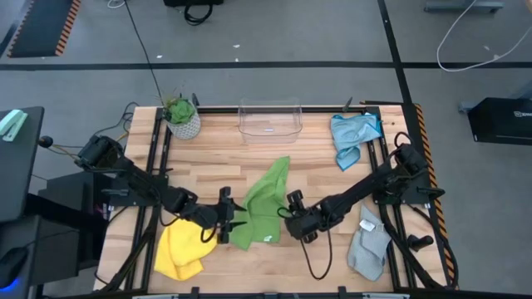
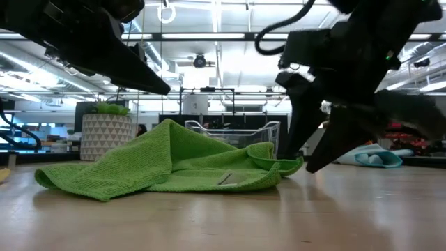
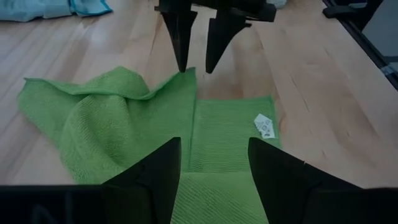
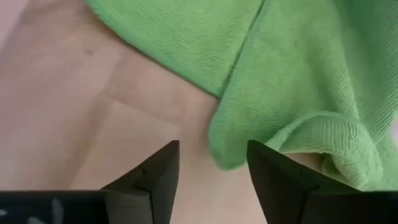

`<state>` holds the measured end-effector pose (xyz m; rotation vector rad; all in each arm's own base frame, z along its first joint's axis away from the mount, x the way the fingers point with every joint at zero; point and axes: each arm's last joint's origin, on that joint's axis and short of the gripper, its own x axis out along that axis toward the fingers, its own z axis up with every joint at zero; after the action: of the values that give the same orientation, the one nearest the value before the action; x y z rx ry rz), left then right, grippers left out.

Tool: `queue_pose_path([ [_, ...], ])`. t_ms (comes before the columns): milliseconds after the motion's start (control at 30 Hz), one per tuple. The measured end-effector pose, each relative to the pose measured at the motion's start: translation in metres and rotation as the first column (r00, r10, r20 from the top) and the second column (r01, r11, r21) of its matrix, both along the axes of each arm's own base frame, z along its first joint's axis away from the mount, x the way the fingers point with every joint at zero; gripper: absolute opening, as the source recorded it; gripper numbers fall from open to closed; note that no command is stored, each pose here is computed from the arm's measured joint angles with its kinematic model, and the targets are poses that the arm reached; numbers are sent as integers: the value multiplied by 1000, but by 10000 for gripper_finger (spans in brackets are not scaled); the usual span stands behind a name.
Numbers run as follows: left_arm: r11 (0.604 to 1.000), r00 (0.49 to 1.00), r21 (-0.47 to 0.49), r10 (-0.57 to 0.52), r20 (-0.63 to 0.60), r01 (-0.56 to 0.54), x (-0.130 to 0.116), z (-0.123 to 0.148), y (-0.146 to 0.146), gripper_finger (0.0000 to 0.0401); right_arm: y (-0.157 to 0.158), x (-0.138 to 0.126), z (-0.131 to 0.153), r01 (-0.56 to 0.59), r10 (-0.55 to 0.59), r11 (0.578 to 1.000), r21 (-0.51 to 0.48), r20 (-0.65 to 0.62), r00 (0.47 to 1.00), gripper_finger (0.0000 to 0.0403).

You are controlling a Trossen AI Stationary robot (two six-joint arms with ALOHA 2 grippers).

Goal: Fold microfiber towels
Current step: Fold the green microfiber cloth

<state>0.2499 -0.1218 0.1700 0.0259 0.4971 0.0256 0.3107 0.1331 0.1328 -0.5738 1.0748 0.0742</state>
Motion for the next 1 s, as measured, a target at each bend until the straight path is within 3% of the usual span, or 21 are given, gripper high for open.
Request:
queue_pose_path([
  [133, 1000, 1000, 0, 7, 0, -7, 1, 0, 2, 196, -8, 6, -9, -2, 2, 1000, -22, -17, 1000, 166],
  [267, 1000, 1000, -4, 6, 8, -6, 1, 1, 1, 191, -6, 8, -12, -3, 3, 1000, -26, -8, 1000, 109],
  [467, 1000, 1000, -10, 6, 18, -6, 2, 2, 1, 183, 2, 6, 10, 6, -1, 998, -57, 94, 996, 11],
  [800, 1000, 998, 11, -8, 62, 7, 9, 15, -3, 202, 4, 41, 71, 67, -62, 998, -6, 287, 956, 11],
  [1000, 994, 996, 83, 65, 57, -69, 16, 25, 0, 235, -5, 59, 101, 106, -108, 994, 25, 373, 921, 13],
])
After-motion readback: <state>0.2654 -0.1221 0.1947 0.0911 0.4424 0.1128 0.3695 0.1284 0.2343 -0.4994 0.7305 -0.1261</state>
